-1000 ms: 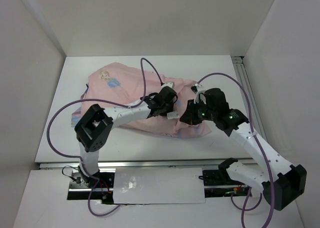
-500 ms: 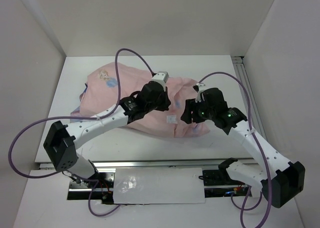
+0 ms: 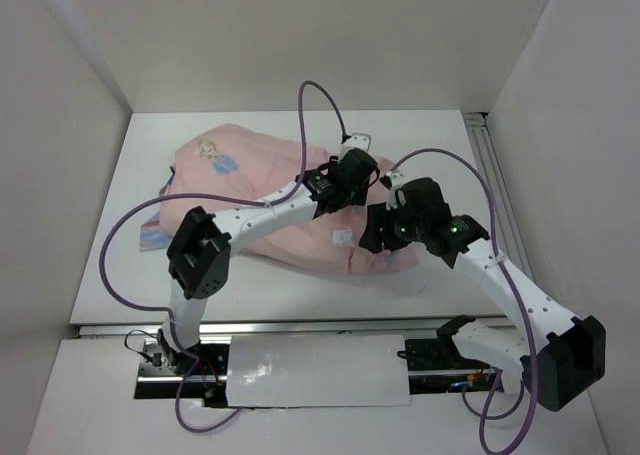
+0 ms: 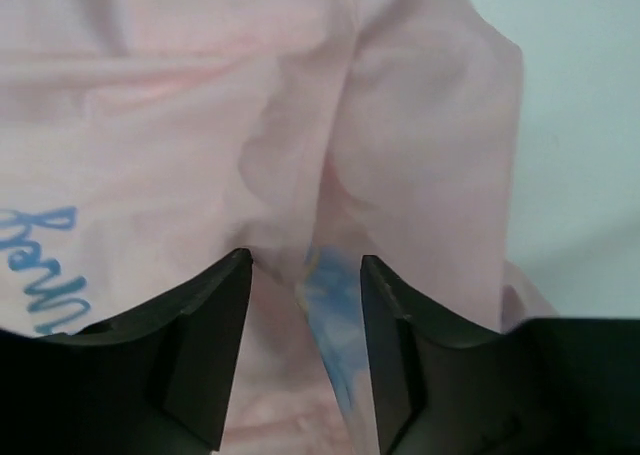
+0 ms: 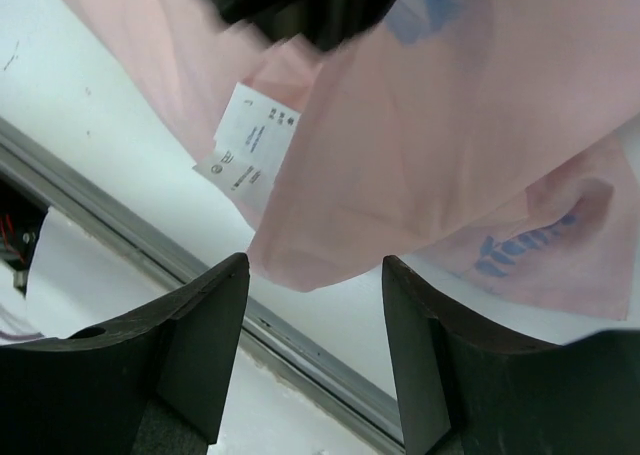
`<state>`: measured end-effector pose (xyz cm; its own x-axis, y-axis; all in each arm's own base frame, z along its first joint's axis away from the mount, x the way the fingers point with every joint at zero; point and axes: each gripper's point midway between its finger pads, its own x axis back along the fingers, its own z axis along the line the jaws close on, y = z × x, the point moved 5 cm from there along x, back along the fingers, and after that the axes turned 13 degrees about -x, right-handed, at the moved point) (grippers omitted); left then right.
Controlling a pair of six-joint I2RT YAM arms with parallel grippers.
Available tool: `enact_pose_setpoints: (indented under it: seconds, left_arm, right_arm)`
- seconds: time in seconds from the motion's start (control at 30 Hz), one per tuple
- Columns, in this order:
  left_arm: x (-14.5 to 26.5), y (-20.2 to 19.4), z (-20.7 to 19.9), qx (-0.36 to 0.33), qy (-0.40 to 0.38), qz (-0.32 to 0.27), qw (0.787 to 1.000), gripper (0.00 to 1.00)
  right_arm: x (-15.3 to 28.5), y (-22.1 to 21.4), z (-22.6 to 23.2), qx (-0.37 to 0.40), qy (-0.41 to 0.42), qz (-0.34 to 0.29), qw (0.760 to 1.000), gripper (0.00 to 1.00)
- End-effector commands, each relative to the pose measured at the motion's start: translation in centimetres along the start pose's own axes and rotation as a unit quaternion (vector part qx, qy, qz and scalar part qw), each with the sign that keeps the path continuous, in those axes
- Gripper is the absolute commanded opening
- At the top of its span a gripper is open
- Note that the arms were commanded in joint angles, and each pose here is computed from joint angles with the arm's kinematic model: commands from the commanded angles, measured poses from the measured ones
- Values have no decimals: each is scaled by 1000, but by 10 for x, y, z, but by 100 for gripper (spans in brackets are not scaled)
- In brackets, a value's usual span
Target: Put the pillow into the pillowcase
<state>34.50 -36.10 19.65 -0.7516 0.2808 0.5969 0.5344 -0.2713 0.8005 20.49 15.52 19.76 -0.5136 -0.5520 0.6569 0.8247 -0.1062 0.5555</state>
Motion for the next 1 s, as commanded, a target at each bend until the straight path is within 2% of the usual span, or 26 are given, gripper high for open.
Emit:
enact_pose_setpoints:
  seconds: [0.0,0.03,0.07,0.1,0.2,0.23,0.27,0.37,0.4,0.47,0.5,0.57,0.6,0.63,0.87,0.97]
  left_arm:
    - [-9,10,17,-2,103,-1,995,58]
    - [-10,2,22,-7,123,20,992,54]
    - [-13,5,23,4,140,18,990,51]
    - [-12,3,25,1,147,20,989,38]
    - [-16,6,31,9,161,16,987,20]
    - [-18,1,31,4,164,24,986,8]
    - [-16,1,33,6,170,27,985,2]
    - [-5,12,34,19,167,16,986,0]
    - [-2,13,36,20,167,14,986,0]
    - [14,23,40,29,162,0,986,0]
    - [18,20,43,23,163,4,986,0]
    - [30,23,47,27,161,-2,987,0]
    - [41,26,52,27,159,-10,987,0]
    - [46,27,53,24,153,-14,988,0]
    - [89,38,56,16,104,-45,993,0]
    - [99,47,51,3,64,-60,996,7]
  right_arm:
    - [0,0,8,21,37,7,999,63]
    - [1,-3,8,21,42,10,999,63]
    - [1,-4,9,27,49,13,998,63]
    - [0,-7,7,26,47,17,998,64]
    - [-2,-9,6,31,51,21,998,67]
    - [-5,-8,5,32,47,18,998,67]
    - [-9,-8,3,32,48,17,998,67]
    - [-24,-3,-3,31,36,-2,999,67]
    - [-28,0,-4,27,33,-7,999,63]
    - [-41,5,-5,28,35,-11,999,50]
    - [-45,3,-2,28,50,-1,998,40]
    - [-55,11,4,34,67,7,997,30]
    - [-59,14,7,36,78,6,996,21]
    - [-61,19,11,43,89,5,995,2]
    - [-87,38,6,35,64,-19,997,0]
    - [-98,40,5,26,67,-23,997,0]
